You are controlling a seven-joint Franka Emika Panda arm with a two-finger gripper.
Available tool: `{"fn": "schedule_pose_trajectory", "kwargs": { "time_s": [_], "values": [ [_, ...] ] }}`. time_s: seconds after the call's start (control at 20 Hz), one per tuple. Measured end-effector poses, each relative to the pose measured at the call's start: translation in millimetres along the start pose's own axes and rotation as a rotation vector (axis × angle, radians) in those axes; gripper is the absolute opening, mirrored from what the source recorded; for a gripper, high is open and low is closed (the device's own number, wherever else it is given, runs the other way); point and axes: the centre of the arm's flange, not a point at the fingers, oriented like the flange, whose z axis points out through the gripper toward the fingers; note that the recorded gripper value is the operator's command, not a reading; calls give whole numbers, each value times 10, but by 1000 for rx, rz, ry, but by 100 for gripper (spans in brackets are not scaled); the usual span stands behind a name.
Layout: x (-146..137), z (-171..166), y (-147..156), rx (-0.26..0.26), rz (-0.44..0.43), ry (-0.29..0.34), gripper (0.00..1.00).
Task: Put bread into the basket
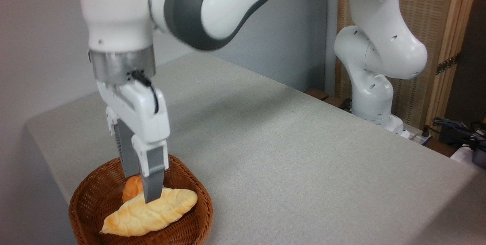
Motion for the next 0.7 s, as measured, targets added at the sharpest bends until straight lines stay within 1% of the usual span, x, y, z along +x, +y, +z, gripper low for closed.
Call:
{"fn": "schedule_pose_trajectory", "kwargs": {
  "time_s": [0.1,0.15,0.2,0.25,0.35,0.4,0.5,0.6,0.7],
  "values": [
    [-132,-228,-9,-25,-27,-7,100],
    [-208,-379,36,-54,-38,-22,100],
    [-236,-458,75,-68,-42,-29,100],
    [-248,-582,175,-90,-55,-41,100],
    [-199,-705,316,-101,-86,-46,100],
    [-130,-787,433,-104,-119,-45,100],
    [-23,-908,620,-106,-150,-40,100],
    [2,-1011,785,-118,-153,-54,100],
    [-50,-1087,903,-129,-145,-73,100]
  ]
}}
